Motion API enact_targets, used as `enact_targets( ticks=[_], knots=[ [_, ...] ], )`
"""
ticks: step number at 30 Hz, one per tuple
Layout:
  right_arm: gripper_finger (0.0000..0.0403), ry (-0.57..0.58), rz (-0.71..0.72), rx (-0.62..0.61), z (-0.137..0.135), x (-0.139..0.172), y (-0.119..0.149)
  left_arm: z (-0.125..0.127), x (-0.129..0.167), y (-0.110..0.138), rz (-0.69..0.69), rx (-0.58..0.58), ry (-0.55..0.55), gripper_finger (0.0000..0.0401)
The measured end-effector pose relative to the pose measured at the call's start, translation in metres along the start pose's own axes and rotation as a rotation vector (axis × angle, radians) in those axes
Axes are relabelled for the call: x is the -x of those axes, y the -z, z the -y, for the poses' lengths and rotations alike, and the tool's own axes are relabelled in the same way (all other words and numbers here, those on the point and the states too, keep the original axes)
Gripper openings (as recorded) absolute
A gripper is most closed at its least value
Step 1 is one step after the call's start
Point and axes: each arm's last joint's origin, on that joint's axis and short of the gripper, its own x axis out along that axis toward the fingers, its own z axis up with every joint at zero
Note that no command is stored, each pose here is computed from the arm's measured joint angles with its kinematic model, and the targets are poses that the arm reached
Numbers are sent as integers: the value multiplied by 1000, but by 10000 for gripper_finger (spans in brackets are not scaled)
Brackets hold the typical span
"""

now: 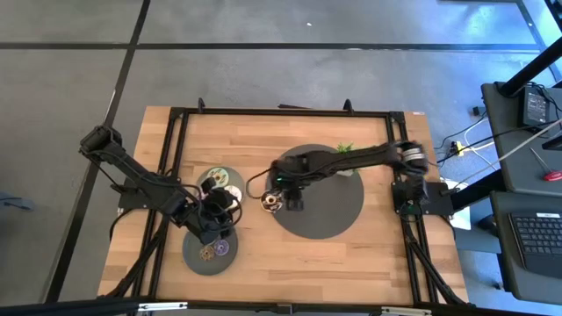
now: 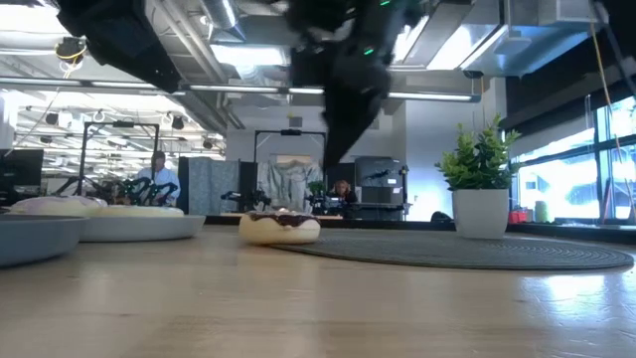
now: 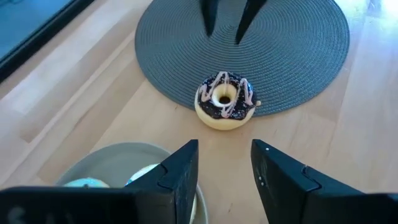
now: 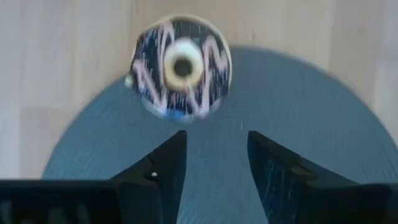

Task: Pick & Place donuts
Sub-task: Put the big brown donut on the light gray plate

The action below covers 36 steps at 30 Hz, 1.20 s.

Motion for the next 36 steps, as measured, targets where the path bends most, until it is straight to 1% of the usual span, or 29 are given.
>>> enact_targets(
  ticks=[2, 6, 8, 10, 13, 16, 20, 24, 27, 31, 36],
  knots=[
    [170, 1, 29, -34, -1, 15, 14, 1, -3, -1, 2, -23, -8, 142],
    [167, 23, 166, -120, -9, 44, 46, 6, -17, -4, 10, -115, -15, 139],
    [167, 69, 251, -151, -16, 58, 64, 10, -28, -7, 11, -175, -6, 139],
    [166, 140, 356, -187, -21, 72, 80, 13, -41, -11, 8, -225, 17, 141],
    [166, 234, 463, -241, -26, 88, 107, 16, -63, -22, 34, -246, 48, 143],
    [166, 231, 521, -271, -30, 100, 130, 16, -85, -29, 39, -279, 92, 143],
    [166, 216, 584, -303, -32, 107, 153, 16, -113, -31, 15, -317, 163, 141],
    [166, 224, 648, -305, -32, 109, 164, 16, -137, -24, -42, -332, 205, 141],
    [166, 228, 652, -291, -32, 111, 166, 15, -150, -15, -91, -343, 198, 140],
    [166, 231, 653, -283, -32, 111, 166, 14, -162, -7, -131, -358, 177, 139],
    [166, 231, 651, -281, -32, 111, 166, 14, -171, -1, -155, -366, 164, 136]
  ],
)
